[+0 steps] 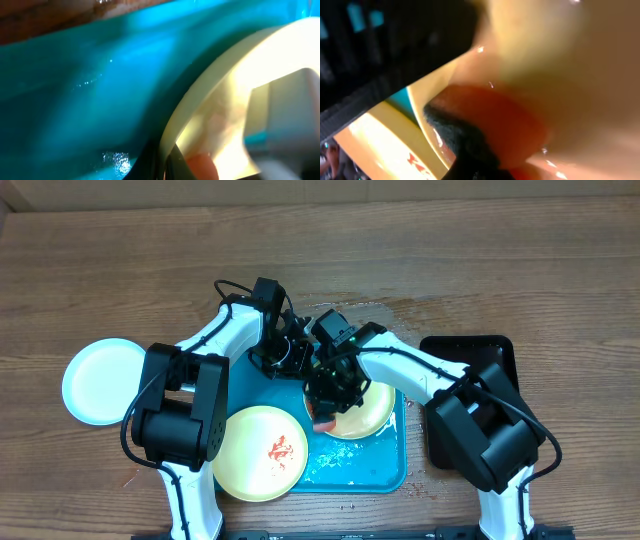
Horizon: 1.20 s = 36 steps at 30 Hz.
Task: Clean dirty plates on tray and stack at the side
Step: 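Return the sponge to the black tray and release it with the right gripper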
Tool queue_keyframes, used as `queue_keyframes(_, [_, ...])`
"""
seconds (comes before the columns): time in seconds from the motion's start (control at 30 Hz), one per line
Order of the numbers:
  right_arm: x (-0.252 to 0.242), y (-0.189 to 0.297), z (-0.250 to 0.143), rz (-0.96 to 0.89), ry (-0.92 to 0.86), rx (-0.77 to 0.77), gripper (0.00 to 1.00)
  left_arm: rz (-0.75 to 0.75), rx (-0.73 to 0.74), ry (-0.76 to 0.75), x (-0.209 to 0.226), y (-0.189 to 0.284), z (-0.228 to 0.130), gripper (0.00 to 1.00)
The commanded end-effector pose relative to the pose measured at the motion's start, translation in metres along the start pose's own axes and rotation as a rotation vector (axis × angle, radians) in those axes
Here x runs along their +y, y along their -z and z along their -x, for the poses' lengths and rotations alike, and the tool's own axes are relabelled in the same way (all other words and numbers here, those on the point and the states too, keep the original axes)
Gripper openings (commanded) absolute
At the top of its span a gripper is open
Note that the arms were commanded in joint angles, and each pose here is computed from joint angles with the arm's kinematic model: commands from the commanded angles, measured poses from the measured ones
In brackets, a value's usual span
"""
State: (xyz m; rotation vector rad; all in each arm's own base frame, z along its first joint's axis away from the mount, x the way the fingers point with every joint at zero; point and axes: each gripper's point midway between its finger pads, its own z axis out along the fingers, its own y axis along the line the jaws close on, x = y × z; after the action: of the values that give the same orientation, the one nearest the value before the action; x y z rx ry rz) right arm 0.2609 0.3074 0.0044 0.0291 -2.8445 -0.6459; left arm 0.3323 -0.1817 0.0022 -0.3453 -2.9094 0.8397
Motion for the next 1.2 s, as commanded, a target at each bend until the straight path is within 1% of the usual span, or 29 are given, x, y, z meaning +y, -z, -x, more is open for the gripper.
queue_keyframes(0.0, [-0.072, 0.005, 0.044, -0.229, -0.171, -0.163, 0.04, -0.032, 0.029, 0.059, -0.006, -0.008, -0.006, 0.04])
queue_keyframes(0.2, [-0.132, 0.036, 0.06, -0.357, -0.304, -0.21, 0.04, -0.029, 0.034, 0.062, -0.006, -0.008, -0.007, 0.04])
queue_keyframes(0.4, [-0.164, 0.059, 0.069, -0.426, -0.328, -0.237, 0.04, -0.028, 0.034, 0.062, -0.006, -0.008, -0.007, 0.04])
queue_keyframes(0.5, [-0.158, 0.07, 0.071, -0.427, -0.266, -0.236, 0.04, -0.028, 0.035, 0.069, -0.006, -0.008, -0.007, 0.04])
queue_keyframes(0.6, [-0.136, 0.091, 0.076, -0.413, -0.179, -0.263, 0.04, -0.027, 0.034, 0.069, -0.005, -0.008, -0.007, 0.04])
queue_keyframes(0.67, [-0.115, 0.115, 0.078, -0.396, -0.123, -0.299, 0.04, -0.028, 0.033, 0.068, -0.005, -0.008, -0.006, 0.04])
queue_keyframes(0.8, [-0.076, 0.168, 0.071, -0.348, -0.08, -0.366, 0.04, -0.025, 0.033, 0.077, -0.005, -0.008, -0.006, 0.04])
queue_keyframes(0.97, [-0.056, 0.22, 0.046, -0.327, -0.073, -0.404, 0.04, -0.024, 0.03, 0.085, -0.005, -0.008, -0.006, 0.04])
queue_keyframes(1.07, [-0.057, 0.236, 0.029, -0.332, -0.084, -0.398, 0.04, -0.019, 0.025, 0.093, -0.004, -0.008, -0.004, 0.04])
queue_keyframes(1.17, [-0.077, 0.242, 0.008, -0.383, -0.218, -0.351, 0.04, -0.002, 0.023, 0.115, -0.002, -0.007, -0.004, 0.04])
